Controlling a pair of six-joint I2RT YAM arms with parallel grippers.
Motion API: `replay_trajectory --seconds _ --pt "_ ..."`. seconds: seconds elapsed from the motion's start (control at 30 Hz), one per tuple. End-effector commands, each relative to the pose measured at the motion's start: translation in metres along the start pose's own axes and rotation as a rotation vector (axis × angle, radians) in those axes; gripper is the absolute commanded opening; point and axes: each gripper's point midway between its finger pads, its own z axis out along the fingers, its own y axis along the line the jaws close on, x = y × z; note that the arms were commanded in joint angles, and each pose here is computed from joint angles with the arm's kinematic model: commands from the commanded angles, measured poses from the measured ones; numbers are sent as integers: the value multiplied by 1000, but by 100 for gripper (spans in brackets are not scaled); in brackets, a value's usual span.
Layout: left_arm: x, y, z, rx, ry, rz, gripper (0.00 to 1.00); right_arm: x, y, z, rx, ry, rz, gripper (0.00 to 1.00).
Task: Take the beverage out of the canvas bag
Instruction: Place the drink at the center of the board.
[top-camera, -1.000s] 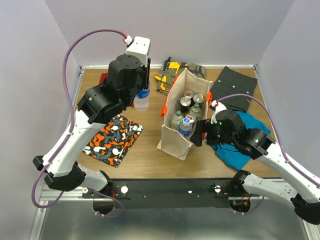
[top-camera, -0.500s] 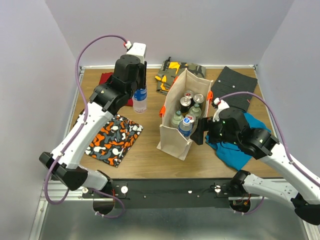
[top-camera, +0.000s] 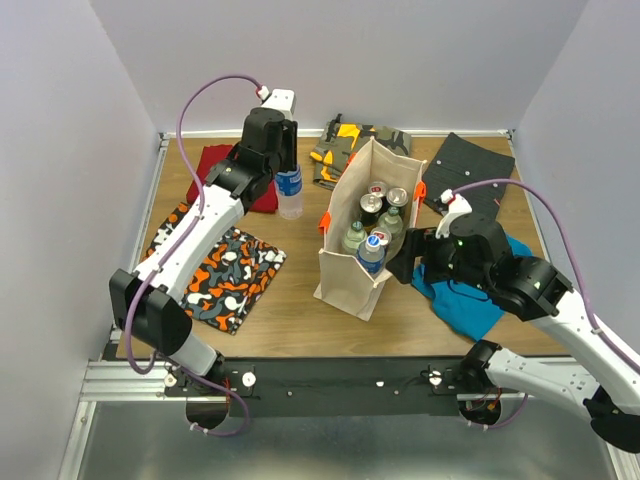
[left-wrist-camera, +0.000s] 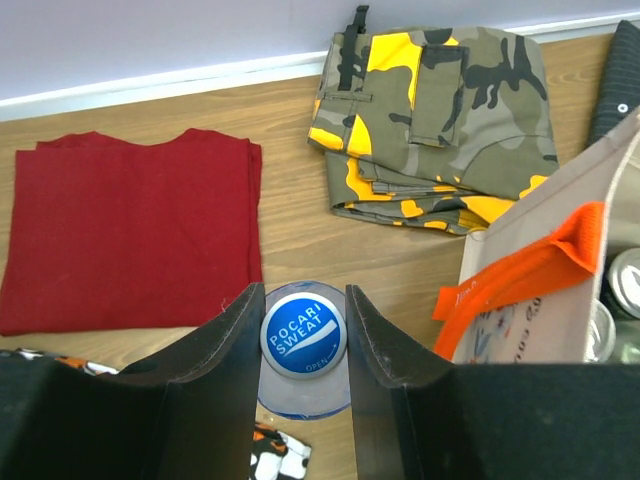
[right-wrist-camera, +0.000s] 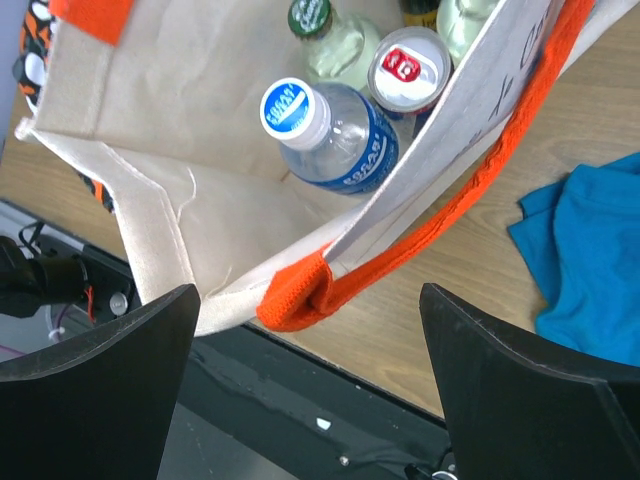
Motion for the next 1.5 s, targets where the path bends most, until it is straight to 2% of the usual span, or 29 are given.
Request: replay_trajectory --seconds 0.0,0.27,0.6,1.1,1.47 --pt "-53 -8 11 68 -204 -70 0 -17 -1 -8 37 -46 -1 100" --pt "-37 -7 44 86 -203 -82 0 -27 0 -12 45 -67 2 100" --pt "-15 0 88 54 -146 -73 0 -23 -5 -11 73 -54 3 100" --pt "-1 14 98 -12 -119 -53 0 -15 -13 -10 97 -45 8 100" --pt "-13 15 102 -19 -125 2 0 -9 -12 0 94 -8 -19 100"
